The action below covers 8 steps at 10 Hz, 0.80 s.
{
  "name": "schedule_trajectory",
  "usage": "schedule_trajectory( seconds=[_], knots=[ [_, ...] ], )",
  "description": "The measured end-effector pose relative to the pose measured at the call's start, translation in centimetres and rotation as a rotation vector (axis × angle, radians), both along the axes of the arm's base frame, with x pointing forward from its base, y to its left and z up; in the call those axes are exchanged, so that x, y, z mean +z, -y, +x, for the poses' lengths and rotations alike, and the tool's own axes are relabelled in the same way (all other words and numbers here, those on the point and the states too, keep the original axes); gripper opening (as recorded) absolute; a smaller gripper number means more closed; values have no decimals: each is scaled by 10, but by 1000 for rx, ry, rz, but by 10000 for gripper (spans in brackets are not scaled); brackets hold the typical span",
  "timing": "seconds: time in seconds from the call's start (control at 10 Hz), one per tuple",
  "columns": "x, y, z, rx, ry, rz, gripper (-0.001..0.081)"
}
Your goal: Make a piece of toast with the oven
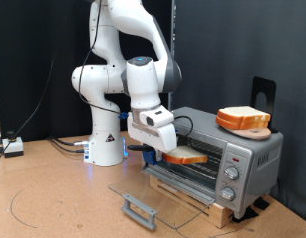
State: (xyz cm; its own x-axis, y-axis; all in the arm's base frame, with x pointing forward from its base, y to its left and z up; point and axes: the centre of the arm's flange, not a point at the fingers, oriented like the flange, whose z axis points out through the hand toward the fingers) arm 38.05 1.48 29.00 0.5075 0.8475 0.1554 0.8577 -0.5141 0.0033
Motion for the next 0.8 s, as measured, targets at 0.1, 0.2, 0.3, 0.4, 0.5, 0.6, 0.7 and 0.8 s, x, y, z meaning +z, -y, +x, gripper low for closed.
schedule_trajectory(
  seconds=[0.1,0.2,0.3,0.4,0.5,0.6,0.7,0.8],
  knots=[
    [4,8,1,13,14,-5,397],
    [8,16,1,19,25,-5,397],
    [12,24,1,15,28,-3,397],
    [14,29,1,9,22,-4,397],
    [14,32,1,6,15,-6,397],
    [14,33,1,3,7,-7,397],
    [13,31,0,2,-6,-8,397],
    [11,27,-1,-1,-21,-9,397]
  ],
)
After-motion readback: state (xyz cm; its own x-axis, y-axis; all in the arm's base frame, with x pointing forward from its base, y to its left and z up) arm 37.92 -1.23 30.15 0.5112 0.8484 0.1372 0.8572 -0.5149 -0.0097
